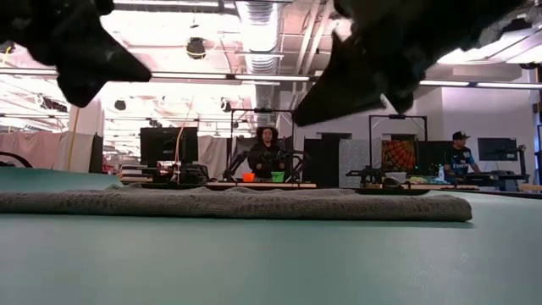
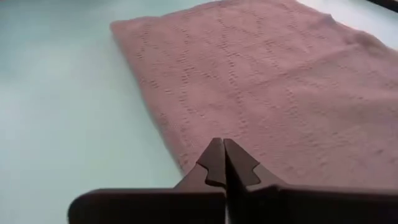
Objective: Roll towel
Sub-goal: Roll the gray towel on the table
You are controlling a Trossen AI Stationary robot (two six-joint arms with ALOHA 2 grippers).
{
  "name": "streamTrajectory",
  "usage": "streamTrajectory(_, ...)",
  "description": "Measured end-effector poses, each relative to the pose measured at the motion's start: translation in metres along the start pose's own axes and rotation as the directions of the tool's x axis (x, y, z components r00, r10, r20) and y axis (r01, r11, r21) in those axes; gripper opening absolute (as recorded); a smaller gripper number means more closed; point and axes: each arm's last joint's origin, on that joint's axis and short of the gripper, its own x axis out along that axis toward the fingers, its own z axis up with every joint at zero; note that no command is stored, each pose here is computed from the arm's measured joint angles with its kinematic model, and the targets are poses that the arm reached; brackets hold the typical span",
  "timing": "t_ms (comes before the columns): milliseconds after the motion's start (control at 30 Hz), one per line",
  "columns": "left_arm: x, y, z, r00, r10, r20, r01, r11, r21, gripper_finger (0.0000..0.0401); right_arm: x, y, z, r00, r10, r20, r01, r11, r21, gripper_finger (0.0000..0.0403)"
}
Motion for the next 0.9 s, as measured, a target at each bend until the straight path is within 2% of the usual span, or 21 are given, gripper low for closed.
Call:
streamTrajectory(167, 0.001, -0.006, -0.017, 1.0, 0.02, -0.02, -0.019, 1.0, 0.02, 0.0, 0.009, 0.003, -0.018, 0.997, -0.069, 0.018, 0.067, 0.994, 0.09, 0.0004)
streamTrajectory(467, 0.013, -0.01, -0.056, 0.995, 0.077, -0.056, -0.076, 0.997, 0.016, 0.0, 0.011, -0.005, -0.033, 0.988, -0.154, -0.021, 0.155, 0.984, 0.09, 0.0003)
streamTrajectory(600, 0.02, -0.011, -0.074, 0.994, 0.084, -0.071, -0.084, 0.996, 0.001, 0.0, 0.011, -0.007, -0.038, 0.985, -0.163, -0.056, 0.167, 0.982, 0.089, 0.0002)
streamTrajectory(733, 0.025, -0.01, -0.087, 0.991, 0.093, -0.092, -0.095, 0.995, -0.019, 0.0, 0.018, -0.007, -0.053, 0.981, -0.155, -0.116, 0.163, 0.985, 0.055, 0.0002)
streamTrajectory(900, 0.027, -0.01, -0.096, 0.986, 0.081, -0.144, -0.084, 0.996, -0.017, 0.0, 0.025, -0.006, -0.073, 0.972, -0.162, -0.169, 0.182, 0.977, 0.111, 0.0002)
